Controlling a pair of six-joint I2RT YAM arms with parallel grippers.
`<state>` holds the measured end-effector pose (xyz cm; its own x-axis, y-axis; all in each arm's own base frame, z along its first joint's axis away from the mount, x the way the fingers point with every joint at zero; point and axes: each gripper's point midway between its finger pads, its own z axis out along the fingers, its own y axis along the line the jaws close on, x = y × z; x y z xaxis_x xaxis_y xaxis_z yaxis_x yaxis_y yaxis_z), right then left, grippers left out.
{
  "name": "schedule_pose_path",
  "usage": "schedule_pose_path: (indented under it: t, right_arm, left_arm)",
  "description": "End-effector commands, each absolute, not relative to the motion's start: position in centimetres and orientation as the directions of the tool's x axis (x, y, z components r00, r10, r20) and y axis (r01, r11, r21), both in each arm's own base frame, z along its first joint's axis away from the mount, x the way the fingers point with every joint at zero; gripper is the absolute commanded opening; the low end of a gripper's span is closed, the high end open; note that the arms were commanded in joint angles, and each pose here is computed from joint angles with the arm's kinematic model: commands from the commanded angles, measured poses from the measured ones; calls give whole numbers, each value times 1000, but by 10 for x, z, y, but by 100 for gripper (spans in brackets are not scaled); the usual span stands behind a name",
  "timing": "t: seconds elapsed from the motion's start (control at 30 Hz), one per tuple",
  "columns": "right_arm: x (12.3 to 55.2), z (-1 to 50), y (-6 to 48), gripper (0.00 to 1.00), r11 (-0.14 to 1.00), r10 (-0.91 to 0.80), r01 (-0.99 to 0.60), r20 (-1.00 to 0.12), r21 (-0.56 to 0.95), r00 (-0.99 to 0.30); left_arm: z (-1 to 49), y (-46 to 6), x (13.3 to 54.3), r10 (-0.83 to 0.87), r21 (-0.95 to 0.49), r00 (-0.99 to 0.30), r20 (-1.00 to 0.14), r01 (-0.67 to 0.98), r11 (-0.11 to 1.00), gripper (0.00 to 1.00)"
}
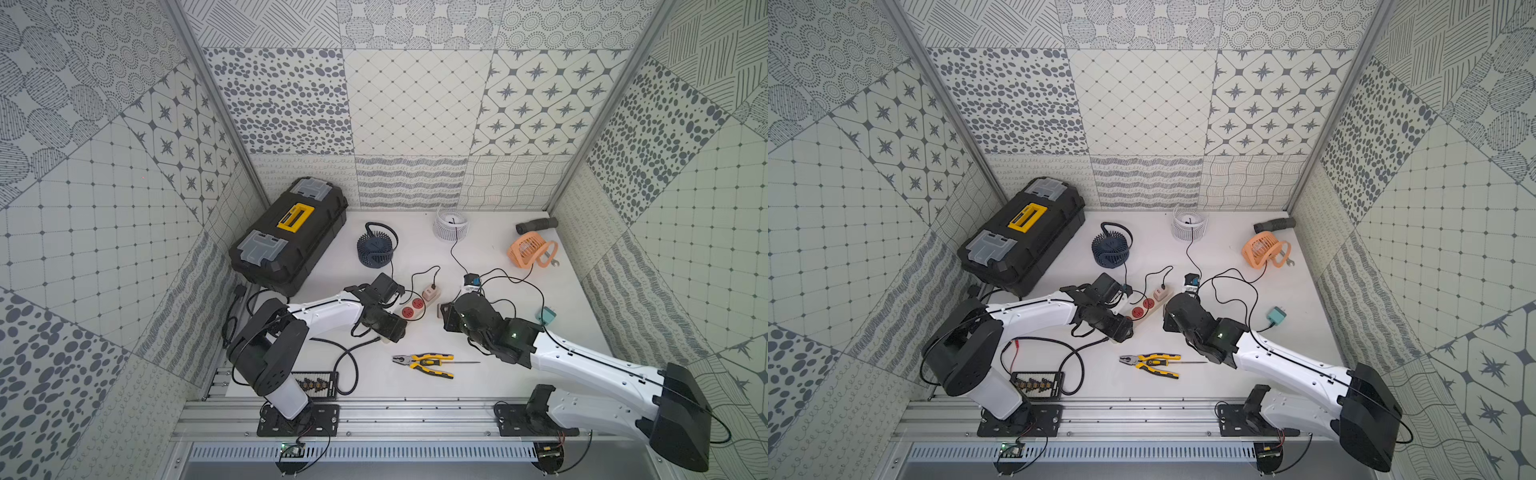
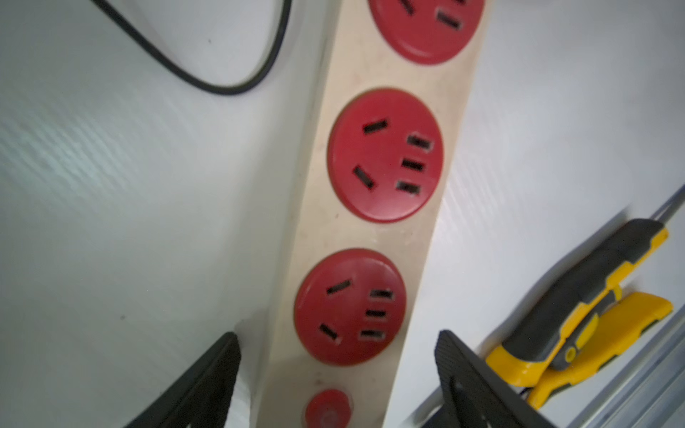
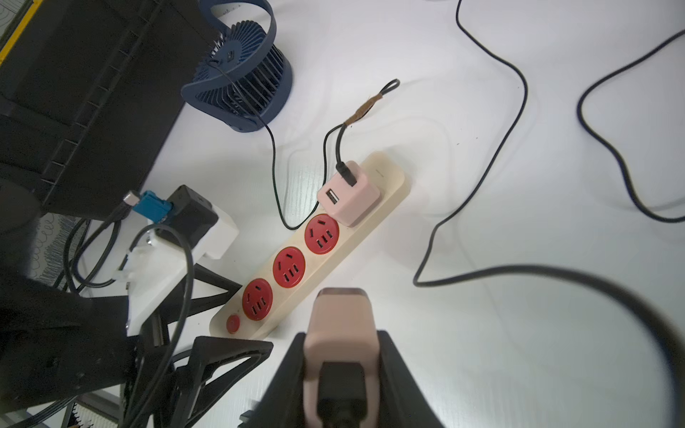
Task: Plug the desk fan into the power strip
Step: Adjust the socket at the center of the board, then insert the plug into the socket.
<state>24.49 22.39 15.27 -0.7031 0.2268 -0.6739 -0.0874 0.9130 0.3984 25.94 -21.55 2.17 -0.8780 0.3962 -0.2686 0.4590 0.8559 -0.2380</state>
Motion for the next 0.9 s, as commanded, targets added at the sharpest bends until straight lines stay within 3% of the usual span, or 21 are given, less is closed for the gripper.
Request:
schedule_pose_path:
  t: [0.0, 0.37, 0.53, 0.7, 0.87]
  right_arm:
    - [254, 177, 234, 19, 890, 293, -76, -692, 449, -660]
    - [259, 163, 250, 14, 882, 369, 27, -656, 470, -659]
    - [261, 156, 260, 10, 875, 391, 61, -628, 480, -673]
    - [257, 149, 268, 0, 887, 401, 122, -612, 445, -681]
    - [254, 144, 275, 0, 889, 423, 191, -585, 416, -692]
  left_arm:
    - [27, -222, 247, 357, -339, -905, -233, 420, 842, 83]
    - [52, -259, 236, 221, -579, -944, -245, 326, 747, 65]
    - [44, -264, 241, 205, -591, -948, -245, 313, 743, 53]
    - [39, -259, 242, 202, -567, -942, -269, 324, 758, 48]
    - [31, -255, 238, 198, -565, -943, -267, 320, 761, 43]
